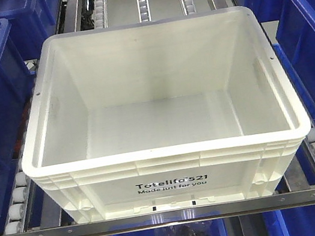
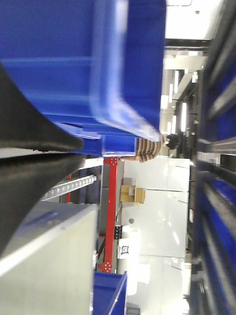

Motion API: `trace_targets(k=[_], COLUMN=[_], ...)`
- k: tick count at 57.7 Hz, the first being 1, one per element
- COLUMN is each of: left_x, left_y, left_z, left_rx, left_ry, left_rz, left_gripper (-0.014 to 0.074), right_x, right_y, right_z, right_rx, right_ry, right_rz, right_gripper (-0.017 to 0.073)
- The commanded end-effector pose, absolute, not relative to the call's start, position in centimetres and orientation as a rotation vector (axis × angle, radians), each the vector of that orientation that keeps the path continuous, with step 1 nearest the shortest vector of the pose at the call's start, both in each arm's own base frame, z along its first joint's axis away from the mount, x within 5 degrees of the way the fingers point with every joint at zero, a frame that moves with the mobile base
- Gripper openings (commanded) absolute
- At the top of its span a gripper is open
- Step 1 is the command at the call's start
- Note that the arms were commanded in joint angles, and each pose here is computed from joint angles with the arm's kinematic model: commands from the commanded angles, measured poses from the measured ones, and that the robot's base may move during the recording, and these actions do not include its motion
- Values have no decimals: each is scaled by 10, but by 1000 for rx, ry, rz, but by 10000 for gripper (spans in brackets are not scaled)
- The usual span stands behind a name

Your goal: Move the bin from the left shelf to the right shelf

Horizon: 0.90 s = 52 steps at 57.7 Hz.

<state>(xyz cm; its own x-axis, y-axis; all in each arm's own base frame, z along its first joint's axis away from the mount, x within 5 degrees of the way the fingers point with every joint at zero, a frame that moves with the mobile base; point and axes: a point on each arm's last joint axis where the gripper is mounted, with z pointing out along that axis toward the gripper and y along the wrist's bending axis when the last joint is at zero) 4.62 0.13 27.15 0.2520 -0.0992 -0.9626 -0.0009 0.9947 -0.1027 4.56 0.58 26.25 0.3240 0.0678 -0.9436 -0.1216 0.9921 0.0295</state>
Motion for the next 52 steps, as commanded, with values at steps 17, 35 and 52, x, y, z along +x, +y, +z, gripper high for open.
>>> trace_targets(k=[17,35,52], left_x=[70,70,70], left_y=[4,3,-2], left_z=[345,339,336], left_rx=[-48,-74,17], left_ry=[1535,1584,1628], left_rz=[31,-19,-35], left_gripper=[-6,-4,177], right_x=[83,86,86], right_y=[6,6,6], right_z=[325,321,320], right_rx=[-36,-36,-34], right_ry=[1517,1549,1568], right_rz=[87,84,81], right_gripper=[-8,-3,199])
